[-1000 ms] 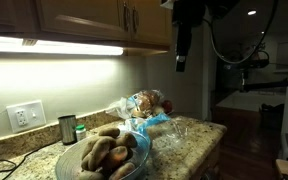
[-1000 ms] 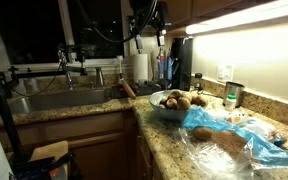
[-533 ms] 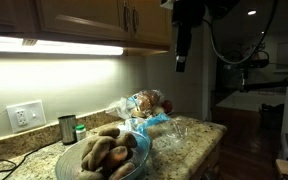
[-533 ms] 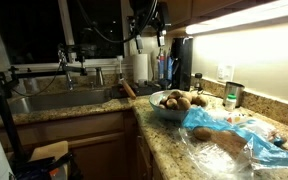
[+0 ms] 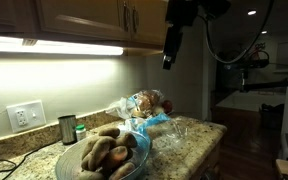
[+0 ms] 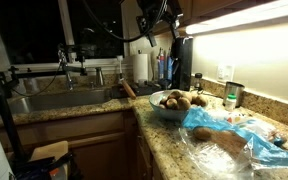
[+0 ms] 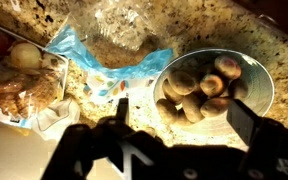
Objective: Move potato from the plastic bag into the clear bowl
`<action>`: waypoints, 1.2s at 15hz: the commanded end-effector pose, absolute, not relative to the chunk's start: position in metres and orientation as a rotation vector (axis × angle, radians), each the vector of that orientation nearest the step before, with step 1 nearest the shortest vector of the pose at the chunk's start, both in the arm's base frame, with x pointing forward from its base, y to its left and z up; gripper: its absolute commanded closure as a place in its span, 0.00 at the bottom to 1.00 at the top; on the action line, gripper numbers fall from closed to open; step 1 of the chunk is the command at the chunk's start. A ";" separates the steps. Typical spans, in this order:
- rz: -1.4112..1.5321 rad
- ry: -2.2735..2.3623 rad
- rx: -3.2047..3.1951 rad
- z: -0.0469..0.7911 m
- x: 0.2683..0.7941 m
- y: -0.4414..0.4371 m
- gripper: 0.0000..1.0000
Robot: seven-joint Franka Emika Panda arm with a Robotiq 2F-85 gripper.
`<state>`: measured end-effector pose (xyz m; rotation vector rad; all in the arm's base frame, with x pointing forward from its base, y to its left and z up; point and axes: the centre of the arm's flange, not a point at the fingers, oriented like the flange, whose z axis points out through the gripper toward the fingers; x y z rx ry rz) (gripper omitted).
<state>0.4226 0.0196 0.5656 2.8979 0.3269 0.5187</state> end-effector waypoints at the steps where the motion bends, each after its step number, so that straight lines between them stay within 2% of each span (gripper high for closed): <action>1: 0.596 0.218 2.842 0.556 0.423 0.015 0.00; 7: 0.673 0.040 2.824 0.544 0.434 -0.002 0.00; 18: 0.615 -0.193 2.821 0.511 0.458 -0.040 0.00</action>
